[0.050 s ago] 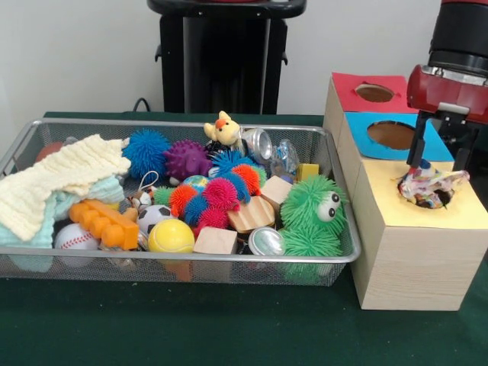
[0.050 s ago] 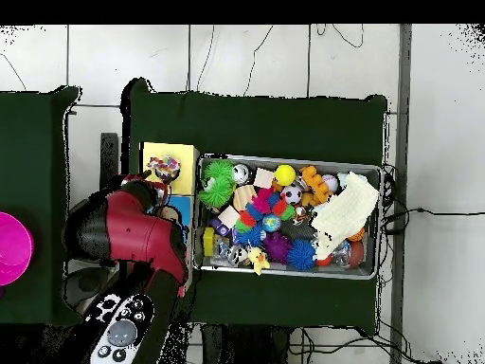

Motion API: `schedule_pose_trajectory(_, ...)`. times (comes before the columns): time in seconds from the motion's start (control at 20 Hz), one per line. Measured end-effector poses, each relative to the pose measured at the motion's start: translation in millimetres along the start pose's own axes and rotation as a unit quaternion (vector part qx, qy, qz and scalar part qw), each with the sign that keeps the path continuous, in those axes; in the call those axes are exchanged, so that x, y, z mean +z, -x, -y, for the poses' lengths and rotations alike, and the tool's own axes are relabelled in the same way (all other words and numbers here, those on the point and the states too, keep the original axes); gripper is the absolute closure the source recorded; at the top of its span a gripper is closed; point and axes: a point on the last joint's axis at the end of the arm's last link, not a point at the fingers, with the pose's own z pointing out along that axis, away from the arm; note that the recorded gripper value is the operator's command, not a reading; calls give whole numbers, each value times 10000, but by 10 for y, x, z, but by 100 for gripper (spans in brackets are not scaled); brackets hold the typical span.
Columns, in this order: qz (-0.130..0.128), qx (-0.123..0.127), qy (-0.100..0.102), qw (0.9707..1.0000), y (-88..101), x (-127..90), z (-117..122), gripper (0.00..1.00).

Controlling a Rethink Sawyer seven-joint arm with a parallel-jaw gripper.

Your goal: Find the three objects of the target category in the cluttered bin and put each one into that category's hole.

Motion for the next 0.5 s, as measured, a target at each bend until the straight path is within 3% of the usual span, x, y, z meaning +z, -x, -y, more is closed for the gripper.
schedule_pose_trajectory(0.5,-433,80,101,9990,54,-285,-5,0)
